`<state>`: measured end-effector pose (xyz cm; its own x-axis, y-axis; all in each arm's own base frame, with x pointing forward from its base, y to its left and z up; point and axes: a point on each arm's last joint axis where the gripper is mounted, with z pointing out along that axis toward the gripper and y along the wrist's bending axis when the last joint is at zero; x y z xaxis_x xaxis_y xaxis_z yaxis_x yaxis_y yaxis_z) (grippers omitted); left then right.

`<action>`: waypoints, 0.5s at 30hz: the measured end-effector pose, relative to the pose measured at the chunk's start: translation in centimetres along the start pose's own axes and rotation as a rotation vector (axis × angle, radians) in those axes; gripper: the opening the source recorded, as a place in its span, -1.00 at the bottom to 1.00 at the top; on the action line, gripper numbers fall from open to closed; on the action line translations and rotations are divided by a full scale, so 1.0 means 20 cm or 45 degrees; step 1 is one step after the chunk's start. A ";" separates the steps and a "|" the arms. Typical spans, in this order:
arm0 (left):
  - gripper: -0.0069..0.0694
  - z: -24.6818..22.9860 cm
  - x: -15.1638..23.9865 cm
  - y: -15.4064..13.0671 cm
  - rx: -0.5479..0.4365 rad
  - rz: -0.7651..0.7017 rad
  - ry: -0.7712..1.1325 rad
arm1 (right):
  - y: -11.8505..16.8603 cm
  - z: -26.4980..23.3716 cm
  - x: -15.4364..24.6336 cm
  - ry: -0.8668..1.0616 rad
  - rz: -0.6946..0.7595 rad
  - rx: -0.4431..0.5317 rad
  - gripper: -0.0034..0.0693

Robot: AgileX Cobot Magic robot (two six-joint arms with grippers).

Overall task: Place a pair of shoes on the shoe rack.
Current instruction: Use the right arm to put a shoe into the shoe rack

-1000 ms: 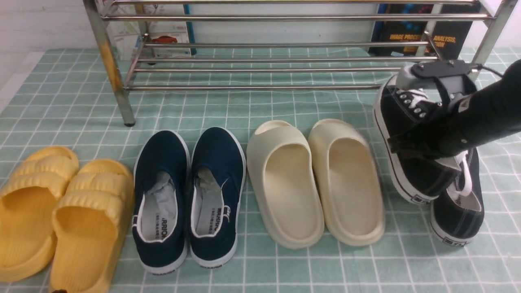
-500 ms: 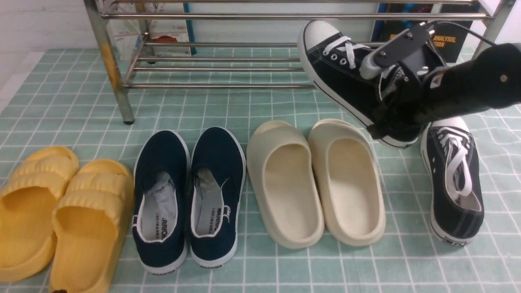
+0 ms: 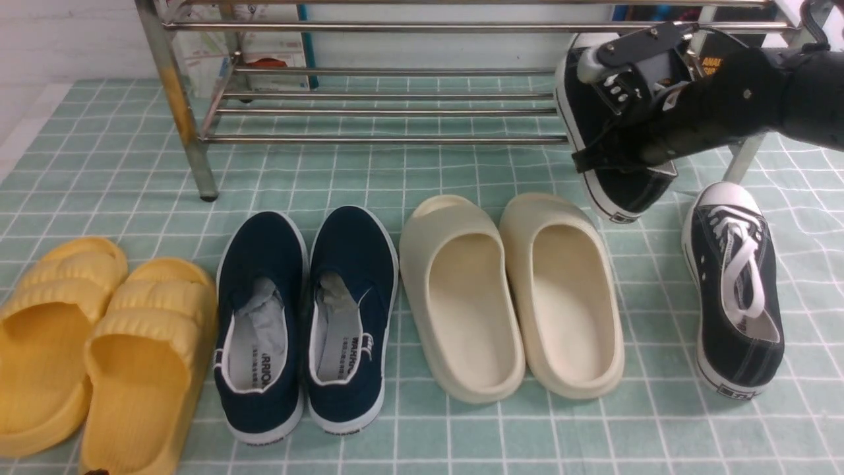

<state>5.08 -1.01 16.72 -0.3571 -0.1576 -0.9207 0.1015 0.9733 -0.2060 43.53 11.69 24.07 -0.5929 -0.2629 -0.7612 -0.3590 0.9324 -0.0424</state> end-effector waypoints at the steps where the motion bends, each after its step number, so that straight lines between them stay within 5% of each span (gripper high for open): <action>1: -0.85 0.00 0.00 0.00 0.000 0.000 0.000 | 0.00 0.01 -0.01 -0.007 -0.003 0.002 -0.86; 15: -0.85 0.00 0.00 0.00 0.000 0.000 0.000 | -0.08 0.08 -0.10 -0.079 0.104 0.031 -0.86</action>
<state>5.08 -1.01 16.72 -0.3571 -0.1576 -0.9207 0.1015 0.9733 -0.2060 46.56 11.09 24.63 -0.5735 -0.1707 -0.8013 -0.2932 0.9560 0.0061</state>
